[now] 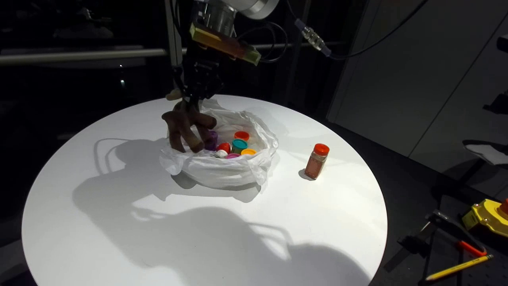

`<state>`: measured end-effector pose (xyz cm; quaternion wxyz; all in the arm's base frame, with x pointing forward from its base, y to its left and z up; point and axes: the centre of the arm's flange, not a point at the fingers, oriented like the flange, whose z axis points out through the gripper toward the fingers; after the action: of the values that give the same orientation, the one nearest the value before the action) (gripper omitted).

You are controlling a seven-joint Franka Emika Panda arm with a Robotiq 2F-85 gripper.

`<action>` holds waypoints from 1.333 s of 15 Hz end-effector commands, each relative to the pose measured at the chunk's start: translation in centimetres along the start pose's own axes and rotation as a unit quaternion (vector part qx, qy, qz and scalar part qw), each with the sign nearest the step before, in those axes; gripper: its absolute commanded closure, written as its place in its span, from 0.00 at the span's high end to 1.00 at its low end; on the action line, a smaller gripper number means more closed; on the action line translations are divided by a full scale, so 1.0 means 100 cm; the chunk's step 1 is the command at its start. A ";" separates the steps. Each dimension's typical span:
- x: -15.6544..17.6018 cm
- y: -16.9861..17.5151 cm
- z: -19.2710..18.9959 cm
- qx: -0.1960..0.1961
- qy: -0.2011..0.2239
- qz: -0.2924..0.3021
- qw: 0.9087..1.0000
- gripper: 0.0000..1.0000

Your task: Take the containers, deer plush toy and red ball out of the white plastic bag

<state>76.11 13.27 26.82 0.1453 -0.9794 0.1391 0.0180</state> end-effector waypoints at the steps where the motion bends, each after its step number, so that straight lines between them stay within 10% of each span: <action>1: -0.074 -0.019 -0.036 -0.035 -0.035 -0.021 0.999 0.08; 9: -0.153 -0.021 -0.042 -0.147 -0.087 -0.035 0.985 0.08; 20: -0.244 -0.024 0.056 -0.118 -0.289 -0.168 0.935 0.08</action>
<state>55.08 22.89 26.79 0.0474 -0.9590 -0.0425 0.2761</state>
